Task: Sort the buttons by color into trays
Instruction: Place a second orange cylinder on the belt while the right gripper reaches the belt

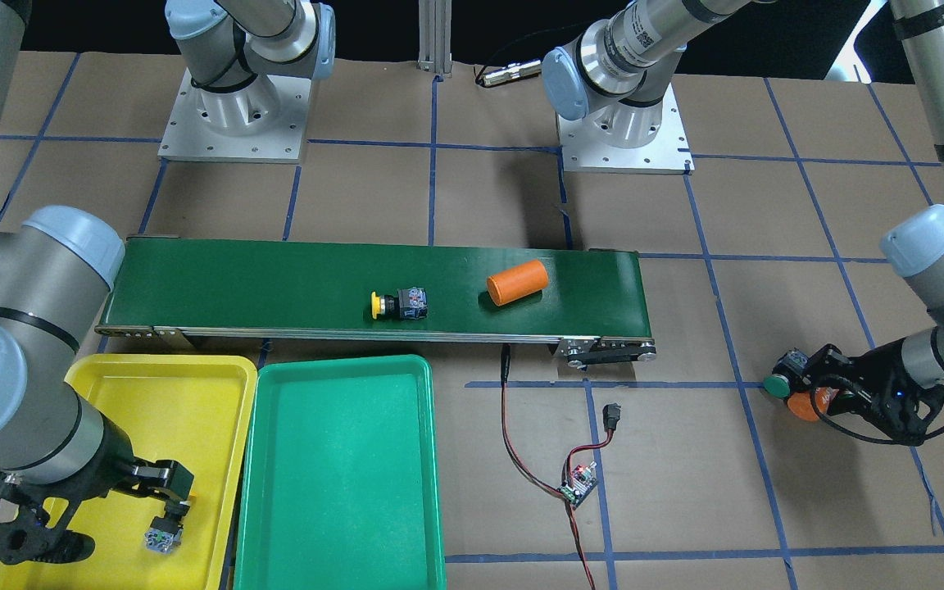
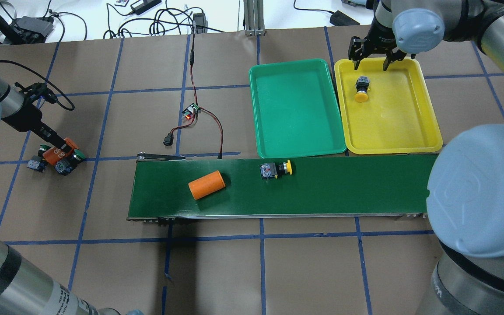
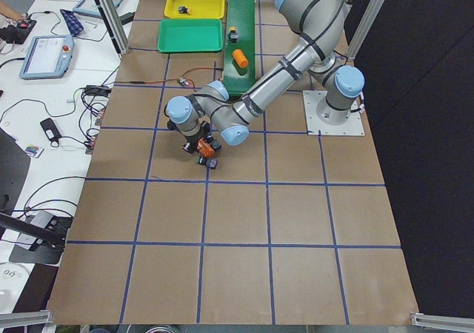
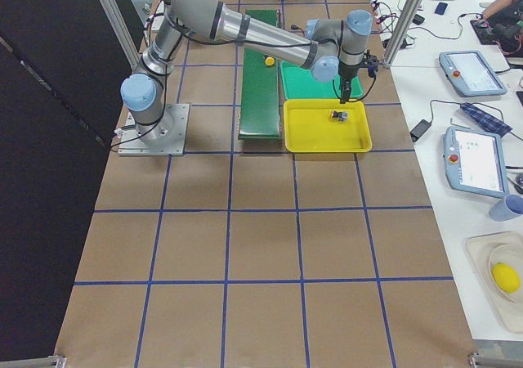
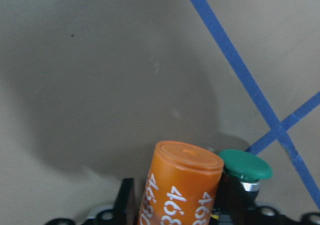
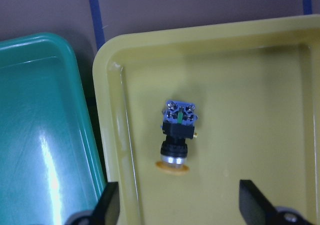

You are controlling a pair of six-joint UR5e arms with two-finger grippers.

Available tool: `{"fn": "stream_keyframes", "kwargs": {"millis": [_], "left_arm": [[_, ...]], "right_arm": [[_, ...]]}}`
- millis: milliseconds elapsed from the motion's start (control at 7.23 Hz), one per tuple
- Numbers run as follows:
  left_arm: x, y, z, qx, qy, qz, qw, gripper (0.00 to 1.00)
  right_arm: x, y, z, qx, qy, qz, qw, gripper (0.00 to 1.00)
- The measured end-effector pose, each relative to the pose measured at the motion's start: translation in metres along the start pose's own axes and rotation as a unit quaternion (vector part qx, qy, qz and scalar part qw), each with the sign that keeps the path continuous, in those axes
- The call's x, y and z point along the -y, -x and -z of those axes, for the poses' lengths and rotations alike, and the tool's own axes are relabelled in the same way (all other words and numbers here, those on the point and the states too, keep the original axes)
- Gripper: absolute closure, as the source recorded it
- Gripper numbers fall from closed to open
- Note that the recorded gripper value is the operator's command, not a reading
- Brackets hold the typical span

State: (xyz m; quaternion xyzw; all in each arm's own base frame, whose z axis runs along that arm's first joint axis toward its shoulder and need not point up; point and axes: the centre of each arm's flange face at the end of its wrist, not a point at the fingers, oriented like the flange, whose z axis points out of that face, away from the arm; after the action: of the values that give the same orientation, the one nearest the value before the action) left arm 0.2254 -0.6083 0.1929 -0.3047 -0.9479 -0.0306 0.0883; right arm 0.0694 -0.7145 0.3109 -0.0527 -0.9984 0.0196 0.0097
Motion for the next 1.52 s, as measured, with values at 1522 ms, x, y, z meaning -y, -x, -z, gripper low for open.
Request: {"fn": "stream_keyframes", "kwargs": {"millis": [1522], "left_arm": [[0.082,-0.365,0.059,-0.027,0.065,-0.18,0.9812,1.0]], "right_arm": [[-0.234,0.131,0.012,0.019,0.02,-0.408,0.9126,0.0]]}}
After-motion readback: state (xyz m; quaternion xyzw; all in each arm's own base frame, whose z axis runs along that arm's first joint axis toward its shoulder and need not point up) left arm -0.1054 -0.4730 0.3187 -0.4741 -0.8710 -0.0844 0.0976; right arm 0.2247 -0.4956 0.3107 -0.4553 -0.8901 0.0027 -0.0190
